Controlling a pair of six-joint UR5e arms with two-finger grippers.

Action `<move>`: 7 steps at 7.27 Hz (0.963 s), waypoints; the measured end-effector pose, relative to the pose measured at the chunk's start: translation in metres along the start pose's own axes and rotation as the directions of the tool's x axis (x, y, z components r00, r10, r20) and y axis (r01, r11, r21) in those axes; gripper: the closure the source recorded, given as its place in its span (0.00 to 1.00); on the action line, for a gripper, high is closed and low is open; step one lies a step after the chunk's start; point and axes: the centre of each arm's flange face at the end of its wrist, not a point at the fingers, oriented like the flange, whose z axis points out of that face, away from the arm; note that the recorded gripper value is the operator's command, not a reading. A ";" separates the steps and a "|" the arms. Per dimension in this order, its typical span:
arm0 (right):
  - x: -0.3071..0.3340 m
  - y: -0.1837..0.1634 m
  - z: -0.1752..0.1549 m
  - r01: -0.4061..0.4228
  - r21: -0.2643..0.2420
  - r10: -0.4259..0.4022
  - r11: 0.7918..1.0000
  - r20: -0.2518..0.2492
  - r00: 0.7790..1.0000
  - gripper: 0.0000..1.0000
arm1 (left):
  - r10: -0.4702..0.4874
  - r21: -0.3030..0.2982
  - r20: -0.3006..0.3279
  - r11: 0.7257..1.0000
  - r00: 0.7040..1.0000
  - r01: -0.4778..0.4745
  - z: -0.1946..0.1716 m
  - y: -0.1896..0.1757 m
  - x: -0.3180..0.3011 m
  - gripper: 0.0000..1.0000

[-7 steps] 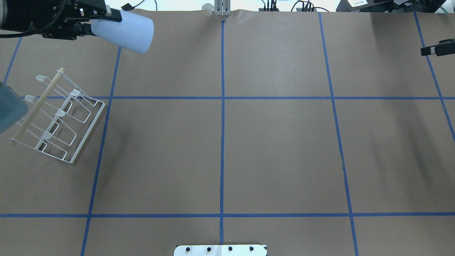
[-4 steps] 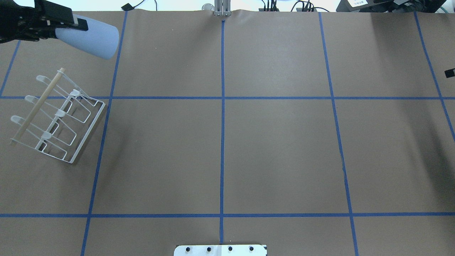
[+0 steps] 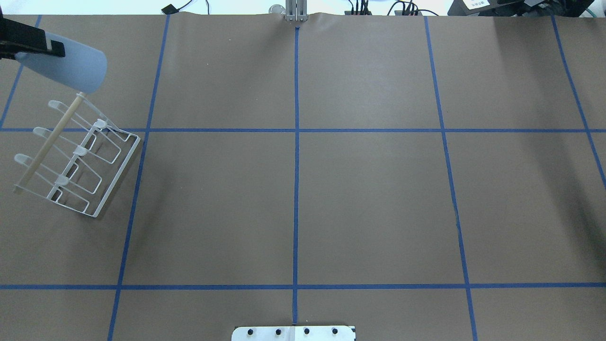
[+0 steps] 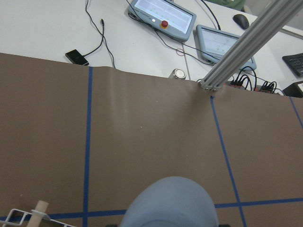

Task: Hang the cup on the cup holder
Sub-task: 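Lower the cup with the left gripper onto a wooden peg of the rack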

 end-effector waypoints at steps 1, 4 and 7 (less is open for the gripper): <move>-0.006 0.000 -0.017 -0.018 -0.085 0.014 0.996 -0.047 0.999 0.00 | 0.008 -0.022 0.040 1.000 0.999 -0.007 -0.003 0.007 -0.011 1.00; -0.018 -0.003 -0.038 -0.052 -0.171 0.042 0.984 -0.061 0.997 0.00 | 0.043 -0.136 0.155 0.990 0.987 -0.022 0.011 0.025 -0.043 1.00; -0.025 -0.007 -0.043 -0.009 -0.104 0.006 0.995 -0.033 0.999 0.00 | 0.056 -0.221 0.188 0.975 0.981 -0.014 0.040 0.028 -0.030 1.00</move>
